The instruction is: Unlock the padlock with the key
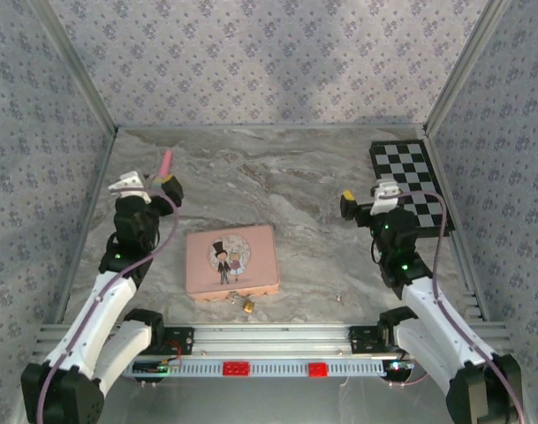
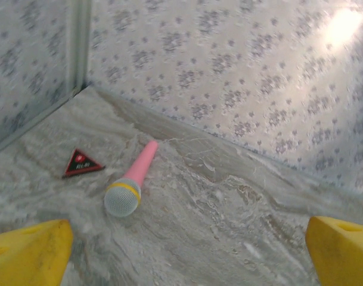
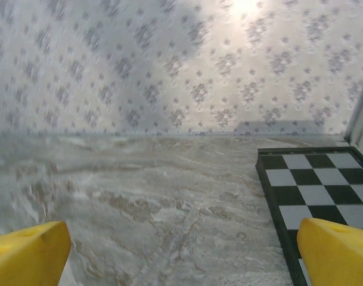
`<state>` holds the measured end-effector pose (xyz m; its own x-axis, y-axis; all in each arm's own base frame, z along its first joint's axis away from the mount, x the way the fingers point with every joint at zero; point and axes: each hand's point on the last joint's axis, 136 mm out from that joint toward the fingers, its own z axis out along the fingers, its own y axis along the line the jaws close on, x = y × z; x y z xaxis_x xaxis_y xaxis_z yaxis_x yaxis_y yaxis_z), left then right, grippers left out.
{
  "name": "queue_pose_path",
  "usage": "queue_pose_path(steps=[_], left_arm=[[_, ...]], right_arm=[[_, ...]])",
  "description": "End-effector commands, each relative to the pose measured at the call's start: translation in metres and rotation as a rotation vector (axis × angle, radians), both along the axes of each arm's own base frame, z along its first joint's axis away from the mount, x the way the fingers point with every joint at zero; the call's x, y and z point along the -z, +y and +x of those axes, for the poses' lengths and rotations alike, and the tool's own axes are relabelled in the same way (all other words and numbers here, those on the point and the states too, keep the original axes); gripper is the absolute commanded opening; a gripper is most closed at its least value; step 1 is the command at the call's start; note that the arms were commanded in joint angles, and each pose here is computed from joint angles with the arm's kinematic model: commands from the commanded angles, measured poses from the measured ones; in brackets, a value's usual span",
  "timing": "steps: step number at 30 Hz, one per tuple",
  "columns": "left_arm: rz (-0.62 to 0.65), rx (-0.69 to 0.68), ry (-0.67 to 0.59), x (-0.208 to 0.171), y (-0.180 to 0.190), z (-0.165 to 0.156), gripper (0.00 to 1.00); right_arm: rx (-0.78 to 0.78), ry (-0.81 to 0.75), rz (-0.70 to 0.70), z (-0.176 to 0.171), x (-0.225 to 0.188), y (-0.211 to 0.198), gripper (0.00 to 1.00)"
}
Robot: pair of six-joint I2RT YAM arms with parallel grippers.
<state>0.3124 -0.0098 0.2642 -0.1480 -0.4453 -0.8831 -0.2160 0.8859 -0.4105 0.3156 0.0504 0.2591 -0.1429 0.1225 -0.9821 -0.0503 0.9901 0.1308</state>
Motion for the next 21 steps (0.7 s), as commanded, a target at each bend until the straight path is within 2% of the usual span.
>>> queue_pose_path(steps=[1,4,6,9,14,17,21], left_arm=[[-0.183,-0.160,0.160,0.042,0.022,-0.034,1.00],[-0.214,0.028,0.132,0.043,-0.002,-0.036,1.00],[-0.213,0.126,0.159,0.050,-0.018,-0.039,1.00],[-0.184,0.250,0.220,0.061,-0.040,-0.044,1.00],[-0.110,0.414,0.244,0.080,-0.083,-0.054,1.00],[-0.030,0.475,0.237,0.087,-0.102,-0.058,1.00],[0.092,0.576,0.201,0.079,-0.126,-0.063,1.00]], right_arm=[[0.211,0.253,0.265,-0.023,0.025,-0.029,0.99],[0.108,0.278,0.345,-0.030,0.015,-0.022,0.99],[0.045,0.273,0.417,-0.033,0.015,-0.017,0.99],[-0.029,0.288,0.410,-0.036,0.008,-0.008,0.99],[-0.047,0.463,0.311,-0.046,0.023,0.012,0.99],[-0.046,0.602,0.193,-0.055,0.041,0.030,0.98],[-0.082,0.735,0.019,-0.072,0.062,0.057,0.97]])
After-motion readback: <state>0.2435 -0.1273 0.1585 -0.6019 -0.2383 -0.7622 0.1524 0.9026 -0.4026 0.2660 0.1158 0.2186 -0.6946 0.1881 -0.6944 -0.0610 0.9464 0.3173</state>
